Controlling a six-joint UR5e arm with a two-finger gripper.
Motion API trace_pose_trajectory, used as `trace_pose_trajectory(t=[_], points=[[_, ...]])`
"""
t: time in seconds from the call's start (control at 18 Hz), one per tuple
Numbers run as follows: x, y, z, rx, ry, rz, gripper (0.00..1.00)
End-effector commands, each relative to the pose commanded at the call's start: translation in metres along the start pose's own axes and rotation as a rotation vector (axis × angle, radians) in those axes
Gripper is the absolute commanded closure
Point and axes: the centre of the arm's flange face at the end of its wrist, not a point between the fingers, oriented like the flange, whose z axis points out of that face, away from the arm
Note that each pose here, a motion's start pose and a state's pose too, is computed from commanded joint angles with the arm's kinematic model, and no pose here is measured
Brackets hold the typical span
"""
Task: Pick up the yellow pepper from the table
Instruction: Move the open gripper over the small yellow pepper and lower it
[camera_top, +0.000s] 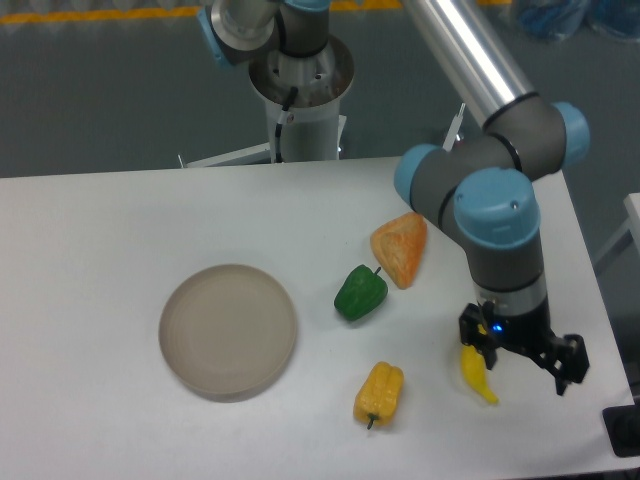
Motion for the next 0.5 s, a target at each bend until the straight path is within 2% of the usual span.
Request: trace_pose_trajectory(t=[0.17,0.28,0.5], points=[[0.007,-0.005,0.001,0.056,0.064,-0.110,0.00],[0.017,0.001,0.014,0.053,0.121,-0.119,0.00],[0.031,0.007,0.034,0.057,0.191,-0.116,0.00]])
